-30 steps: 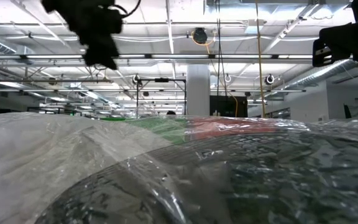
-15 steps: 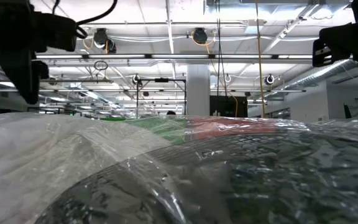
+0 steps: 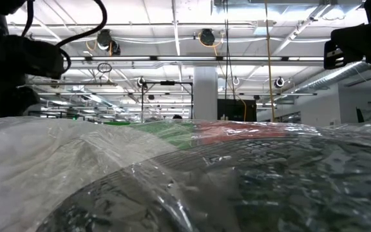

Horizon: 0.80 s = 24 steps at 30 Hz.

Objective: Pick & Place Travel size toiletries
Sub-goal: Put the left blue toothbrush into the blue bin

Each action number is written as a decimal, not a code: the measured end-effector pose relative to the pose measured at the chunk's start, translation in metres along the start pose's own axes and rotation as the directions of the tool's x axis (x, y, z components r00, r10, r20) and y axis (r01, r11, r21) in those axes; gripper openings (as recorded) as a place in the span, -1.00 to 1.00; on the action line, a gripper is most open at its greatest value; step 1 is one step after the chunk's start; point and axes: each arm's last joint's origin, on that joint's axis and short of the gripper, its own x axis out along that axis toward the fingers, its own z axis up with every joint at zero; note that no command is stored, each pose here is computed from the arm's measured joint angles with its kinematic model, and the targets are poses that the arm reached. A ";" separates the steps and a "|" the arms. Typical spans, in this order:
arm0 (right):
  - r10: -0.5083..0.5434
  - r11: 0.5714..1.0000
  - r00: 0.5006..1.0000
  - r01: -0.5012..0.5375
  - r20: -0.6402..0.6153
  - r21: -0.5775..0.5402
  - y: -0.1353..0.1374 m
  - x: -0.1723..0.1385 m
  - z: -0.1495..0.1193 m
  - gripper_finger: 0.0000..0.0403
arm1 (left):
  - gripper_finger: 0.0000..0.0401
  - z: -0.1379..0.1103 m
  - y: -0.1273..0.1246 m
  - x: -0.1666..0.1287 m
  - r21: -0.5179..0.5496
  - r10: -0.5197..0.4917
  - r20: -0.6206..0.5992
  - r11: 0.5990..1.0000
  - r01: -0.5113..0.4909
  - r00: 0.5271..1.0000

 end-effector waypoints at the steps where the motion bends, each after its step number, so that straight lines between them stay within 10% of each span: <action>1: 0.000 1.000 1.000 0.000 0.000 0.000 0.000 0.000 0.000 -1.00 | 0.03 0.000 -0.001 0.002 0.003 0.004 -0.004 1.000 -0.003 1.000; 16: 0.000 1.000 1.000 0.000 0.000 0.000 0.000 0.000 0.000 -1.00 | 0.01 -0.003 -0.001 0.026 0.021 0.093 -0.076 0.996 -0.092 0.993; 24: 0.000 1.000 1.000 0.000 0.000 0.000 0.000 0.000 0.000 -1.00 | -0.56 -0.003 0.000 0.028 -0.075 0.131 -0.037 0.988 -0.133 0.991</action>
